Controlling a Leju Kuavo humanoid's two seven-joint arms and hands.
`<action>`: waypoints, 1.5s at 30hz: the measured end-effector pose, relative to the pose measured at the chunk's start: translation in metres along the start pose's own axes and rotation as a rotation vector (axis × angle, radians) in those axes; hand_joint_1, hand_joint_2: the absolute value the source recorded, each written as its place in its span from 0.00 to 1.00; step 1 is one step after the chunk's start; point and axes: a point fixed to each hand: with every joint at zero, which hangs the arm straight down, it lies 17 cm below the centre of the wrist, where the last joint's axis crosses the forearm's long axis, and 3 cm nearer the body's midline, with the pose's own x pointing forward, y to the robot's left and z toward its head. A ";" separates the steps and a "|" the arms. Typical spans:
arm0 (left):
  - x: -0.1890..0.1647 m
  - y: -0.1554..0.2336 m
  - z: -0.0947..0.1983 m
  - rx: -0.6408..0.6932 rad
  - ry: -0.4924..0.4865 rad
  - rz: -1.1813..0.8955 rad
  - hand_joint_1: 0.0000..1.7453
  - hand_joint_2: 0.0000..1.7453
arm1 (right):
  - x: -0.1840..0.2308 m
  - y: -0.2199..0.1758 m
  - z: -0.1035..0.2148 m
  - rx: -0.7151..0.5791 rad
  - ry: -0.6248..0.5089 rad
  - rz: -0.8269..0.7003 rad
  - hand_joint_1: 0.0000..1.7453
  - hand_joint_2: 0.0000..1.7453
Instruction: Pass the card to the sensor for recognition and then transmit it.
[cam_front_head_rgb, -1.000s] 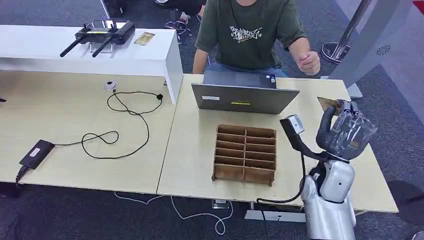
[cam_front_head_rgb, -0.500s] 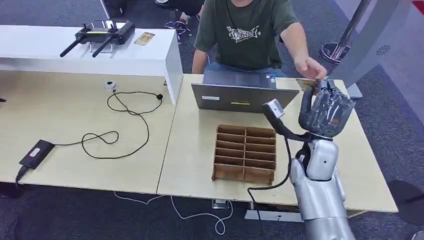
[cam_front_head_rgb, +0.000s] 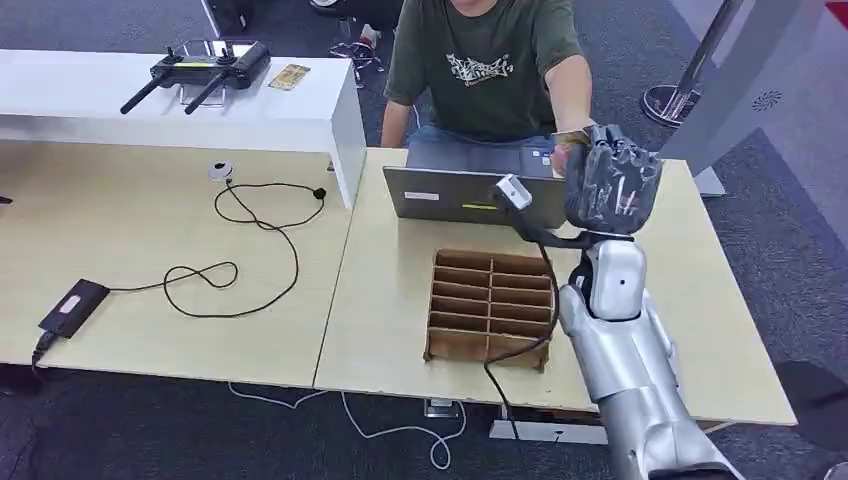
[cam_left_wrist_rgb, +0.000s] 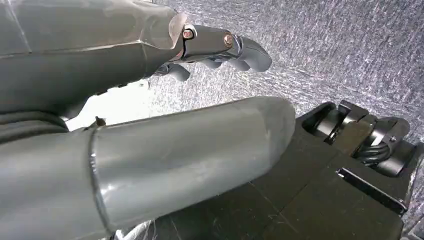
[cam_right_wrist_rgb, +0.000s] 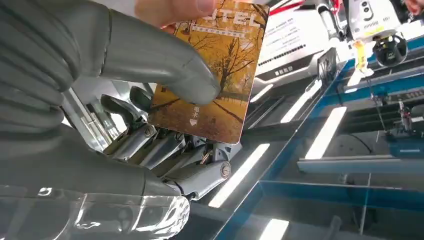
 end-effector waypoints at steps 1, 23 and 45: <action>0.000 0.000 0.000 -0.001 0.000 0.001 0.00 0.00 | 0.005 0.004 -0.001 0.010 -0.009 0.001 1.00 1.00; -0.001 0.000 0.000 -0.004 0.006 0.023 0.00 0.00 | 0.050 0.034 -0.006 0.104 -0.082 0.000 1.00 1.00; -0.006 0.001 -0.001 -0.004 0.025 0.039 0.00 0.00 | 0.068 0.034 -0.004 0.109 -0.120 -0.024 0.00 1.00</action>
